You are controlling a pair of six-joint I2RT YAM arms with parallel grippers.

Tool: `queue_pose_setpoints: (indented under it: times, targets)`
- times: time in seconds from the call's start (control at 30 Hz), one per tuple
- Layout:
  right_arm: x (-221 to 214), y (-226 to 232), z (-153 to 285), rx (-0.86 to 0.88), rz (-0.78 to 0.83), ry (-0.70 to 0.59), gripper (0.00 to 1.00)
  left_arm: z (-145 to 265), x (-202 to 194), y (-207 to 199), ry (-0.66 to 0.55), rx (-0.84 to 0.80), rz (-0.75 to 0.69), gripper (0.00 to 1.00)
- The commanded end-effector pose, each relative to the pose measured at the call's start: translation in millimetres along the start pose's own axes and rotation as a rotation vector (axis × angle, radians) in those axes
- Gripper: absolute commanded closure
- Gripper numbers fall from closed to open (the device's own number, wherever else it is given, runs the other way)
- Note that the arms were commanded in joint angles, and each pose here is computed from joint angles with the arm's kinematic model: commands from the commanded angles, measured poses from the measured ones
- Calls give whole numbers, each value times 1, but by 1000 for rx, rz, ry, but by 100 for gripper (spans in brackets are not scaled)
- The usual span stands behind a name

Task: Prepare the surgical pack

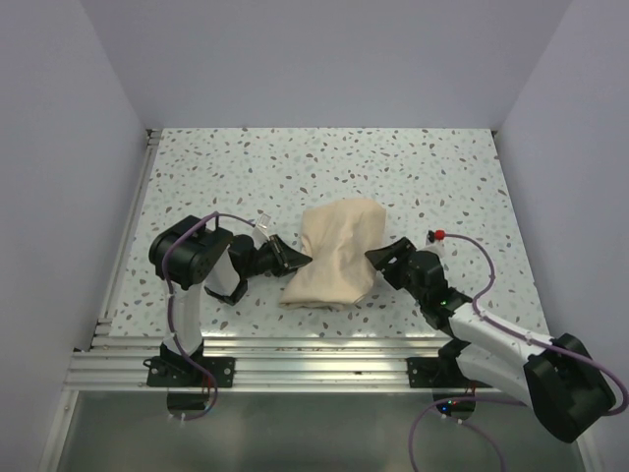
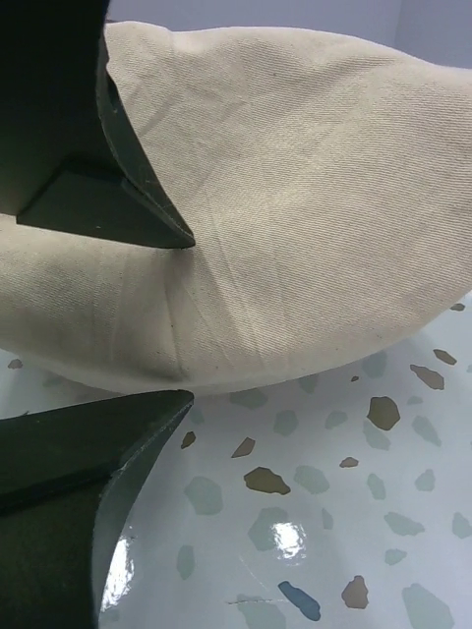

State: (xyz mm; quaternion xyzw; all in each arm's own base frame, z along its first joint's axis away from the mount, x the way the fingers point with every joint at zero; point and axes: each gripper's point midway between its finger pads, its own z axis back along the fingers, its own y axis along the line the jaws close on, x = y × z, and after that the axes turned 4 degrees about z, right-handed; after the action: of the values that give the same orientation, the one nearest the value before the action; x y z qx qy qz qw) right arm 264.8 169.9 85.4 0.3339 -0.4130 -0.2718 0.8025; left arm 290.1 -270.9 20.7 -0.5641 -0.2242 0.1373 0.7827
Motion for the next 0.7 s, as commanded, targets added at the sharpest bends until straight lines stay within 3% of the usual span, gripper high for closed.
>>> queue_pose_setpoints:
  times: [0.0,0.1,0.2,0.47,0.57,0.6,0.67]
  targets:
    - [20,26,-4,59,-49,-69,35,12,-22,56,38,190,61,100]
    - [16,20,-3,34,-63,-58,14,13,-22,55,37,189,59,100]
    - [13,13,-5,26,-85,-58,10,13,-21,55,38,186,57,100]
    - [10,28,-16,134,-194,-63,16,13,-20,54,40,180,54,100]
    - [13,31,-17,147,-233,-75,26,13,-20,52,40,177,54,100]
    - [12,28,-18,142,-248,-77,37,13,-20,52,40,177,54,100]
    - [16,30,-18,149,-264,-96,46,14,-20,52,38,177,53,100]
